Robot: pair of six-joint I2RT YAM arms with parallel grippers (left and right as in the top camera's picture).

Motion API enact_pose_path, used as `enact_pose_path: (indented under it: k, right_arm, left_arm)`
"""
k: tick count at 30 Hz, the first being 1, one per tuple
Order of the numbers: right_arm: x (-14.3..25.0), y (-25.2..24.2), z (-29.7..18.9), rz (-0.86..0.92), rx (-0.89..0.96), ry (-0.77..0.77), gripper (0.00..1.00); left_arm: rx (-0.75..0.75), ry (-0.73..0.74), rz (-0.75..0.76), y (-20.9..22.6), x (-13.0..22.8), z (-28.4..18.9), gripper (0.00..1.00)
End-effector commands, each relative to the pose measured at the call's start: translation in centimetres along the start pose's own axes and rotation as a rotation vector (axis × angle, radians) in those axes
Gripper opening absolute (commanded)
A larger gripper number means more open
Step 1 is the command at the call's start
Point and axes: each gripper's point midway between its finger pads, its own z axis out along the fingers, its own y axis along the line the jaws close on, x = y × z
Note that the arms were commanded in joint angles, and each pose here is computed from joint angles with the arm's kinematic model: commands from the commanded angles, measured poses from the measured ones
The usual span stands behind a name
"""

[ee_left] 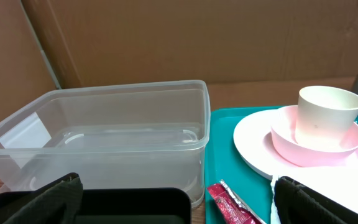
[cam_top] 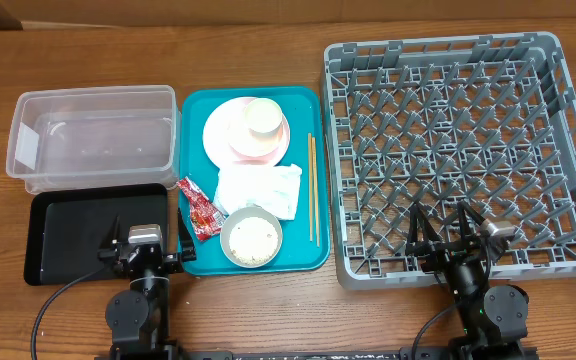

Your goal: Sort waste into correct bins and load items into the dishwasher

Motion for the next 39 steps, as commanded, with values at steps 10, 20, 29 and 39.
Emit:
enact_pose_path:
  k: [10, 20, 29, 39]
  right_arm:
    - [0.0, -0.2, 0.0, -0.001, 0.006, -0.009, 1.00]
    - [0.0, -0.2, 0.0, -0.001, 0.006, -0.009, 1.00]
    - [0.0, -0.2, 0.0, -0.001, 0.006, -0.009, 1.00]
    - [0.0, -0.2, 0.0, -0.001, 0.006, -0.009, 1.00]
  left_arm:
    - [0.009, -0.008, 0.019, -0.2, -0.1, 0.0, 1.00]
    - [0.009, -0.008, 0.018, -0.2, -0.1, 0.0, 1.00]
    - [0.009, -0.008, 0.018, -0.2, -0.1, 0.0, 1.00]
    - [0.092, -0.009, -0.037, -1.6, -0.1, -0.1, 1.00]
